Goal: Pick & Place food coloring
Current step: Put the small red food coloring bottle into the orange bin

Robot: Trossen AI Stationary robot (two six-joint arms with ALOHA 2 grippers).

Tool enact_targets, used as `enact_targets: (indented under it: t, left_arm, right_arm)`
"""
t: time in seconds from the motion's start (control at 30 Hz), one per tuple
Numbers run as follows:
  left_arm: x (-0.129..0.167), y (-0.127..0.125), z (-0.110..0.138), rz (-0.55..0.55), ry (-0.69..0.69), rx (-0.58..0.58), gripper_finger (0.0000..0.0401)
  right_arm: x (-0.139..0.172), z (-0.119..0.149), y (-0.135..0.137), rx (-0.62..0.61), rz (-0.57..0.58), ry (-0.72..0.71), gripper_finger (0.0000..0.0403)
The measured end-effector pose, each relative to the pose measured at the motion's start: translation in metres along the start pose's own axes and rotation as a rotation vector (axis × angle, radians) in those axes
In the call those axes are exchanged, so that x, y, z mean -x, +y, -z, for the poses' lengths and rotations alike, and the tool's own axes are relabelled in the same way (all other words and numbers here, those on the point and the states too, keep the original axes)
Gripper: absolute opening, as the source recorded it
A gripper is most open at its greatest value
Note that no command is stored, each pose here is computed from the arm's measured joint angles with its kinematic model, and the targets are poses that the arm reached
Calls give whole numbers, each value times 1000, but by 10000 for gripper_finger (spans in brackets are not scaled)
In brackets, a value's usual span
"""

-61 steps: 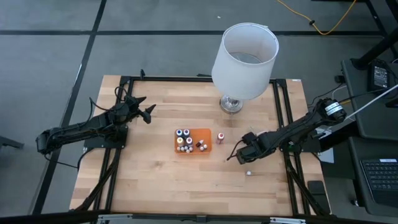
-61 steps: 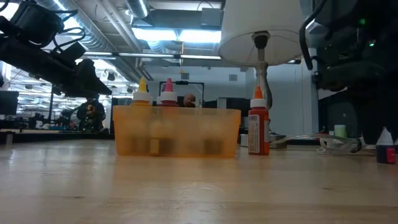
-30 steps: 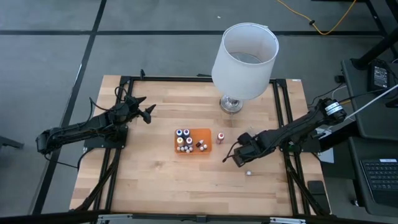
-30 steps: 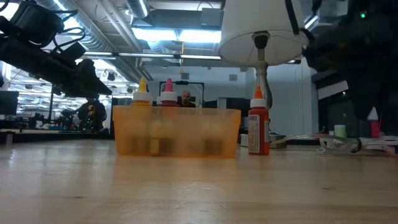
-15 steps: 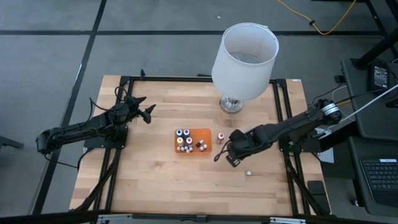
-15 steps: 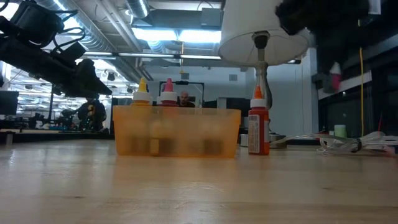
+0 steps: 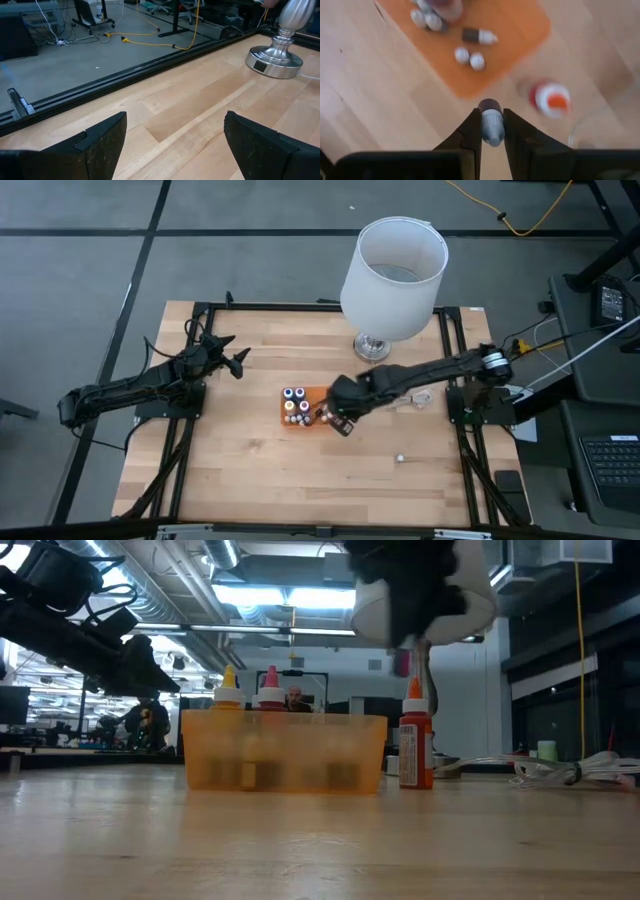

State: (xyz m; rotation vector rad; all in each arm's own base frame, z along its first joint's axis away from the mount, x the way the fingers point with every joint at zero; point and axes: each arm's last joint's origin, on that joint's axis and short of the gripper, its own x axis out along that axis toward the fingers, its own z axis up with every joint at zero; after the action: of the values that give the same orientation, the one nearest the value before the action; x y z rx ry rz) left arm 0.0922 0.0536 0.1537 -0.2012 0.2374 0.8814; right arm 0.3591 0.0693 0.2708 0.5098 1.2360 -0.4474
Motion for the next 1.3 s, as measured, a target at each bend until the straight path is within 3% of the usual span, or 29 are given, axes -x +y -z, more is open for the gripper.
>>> enact_targets:
  t: [0.17,0.37,0.73,1.3]
  left_arm:
    - [0,0,0,0,0,0,322]
    - [0,0,0,0,0,0,324]
    - [0,0,0,0,0,0,323]
    - [0,0,0,-1,0,0,323]
  right_arm:
    - [-14,-31,7,72,12,-32,63]
    - [-44,-49,5,123,56,-4,64]
    - [-88,-52,4,157,103,75,66]
    - [-120,-51,5,212,130,114,71]
